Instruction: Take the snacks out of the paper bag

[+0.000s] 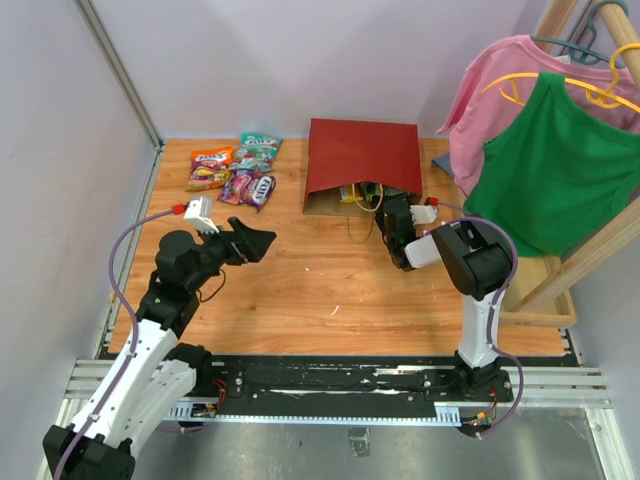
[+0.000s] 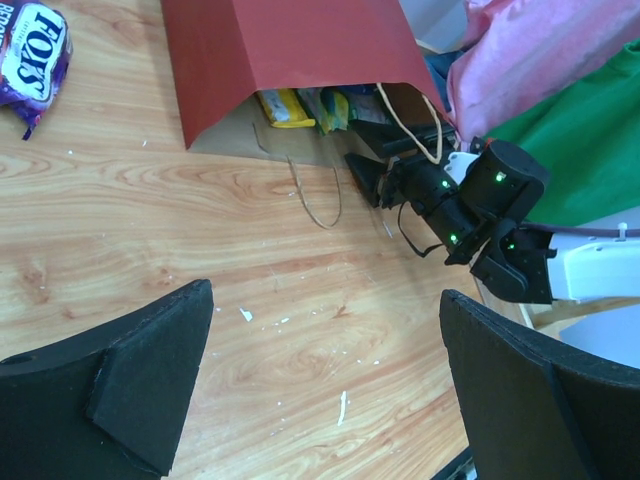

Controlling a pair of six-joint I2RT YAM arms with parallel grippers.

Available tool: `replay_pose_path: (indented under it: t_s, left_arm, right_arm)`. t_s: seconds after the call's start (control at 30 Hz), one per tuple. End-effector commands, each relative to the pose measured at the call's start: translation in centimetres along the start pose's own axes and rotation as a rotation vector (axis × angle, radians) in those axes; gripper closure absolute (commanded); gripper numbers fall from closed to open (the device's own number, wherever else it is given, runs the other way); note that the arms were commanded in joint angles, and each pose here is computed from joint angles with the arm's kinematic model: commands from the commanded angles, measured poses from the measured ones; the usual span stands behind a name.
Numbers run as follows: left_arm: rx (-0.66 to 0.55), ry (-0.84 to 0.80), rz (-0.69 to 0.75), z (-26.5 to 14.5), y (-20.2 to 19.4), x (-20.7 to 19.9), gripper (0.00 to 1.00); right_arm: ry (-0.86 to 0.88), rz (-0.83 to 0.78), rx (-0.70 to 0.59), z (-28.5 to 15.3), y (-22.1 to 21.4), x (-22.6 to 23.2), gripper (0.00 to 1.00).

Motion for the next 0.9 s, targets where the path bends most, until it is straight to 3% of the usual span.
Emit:
replay_pose_path:
  t_s: [0.0, 0.37, 0.57, 0.7, 0.87]
  left_arm:
    - [-0.031, -0.031, 0.032, 0.1, 1.1, -1.1, 0.0]
    - [-0.051, 0.016, 0.062, -0.3, 1.6, -0.6, 0.0]
    - [-0.056, 0.036, 0.074, -0.2, 1.7, -0.2, 0.0]
    - [-0.053, 0.036, 0.074, 0.0, 1.6, -0.1, 0.0]
    - [-0.054, 0.036, 0.074, 0.0, 1.7, -0.1, 0.0]
  right_arm:
    - [-0.05, 0.032, -0.035, 1.3, 0.4, -0.1, 0.44]
    - [-0.043, 0.045, -0.055, 4.4, 0.5, 0.5, 0.52]
    - [0.016, 0.03, 0.004, 5.2, 0.8, 1.1, 0.72]
    - [0.06, 0.007, 0.016, 4.9, 1.1, 1.6, 0.98]
    - [0.136, 0.022, 0.041, 3.4, 1.5, 2.9, 0.99]
Point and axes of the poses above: each gripper's point midway between its finger pads, its own z axis out along the fingers, its own x axis along the line the jaws close on, y = z × x, the point moved 3 cm from there along -z, back along the fingers, and after that the axes turned 10 degrees about -z, right-handed, at the moved point
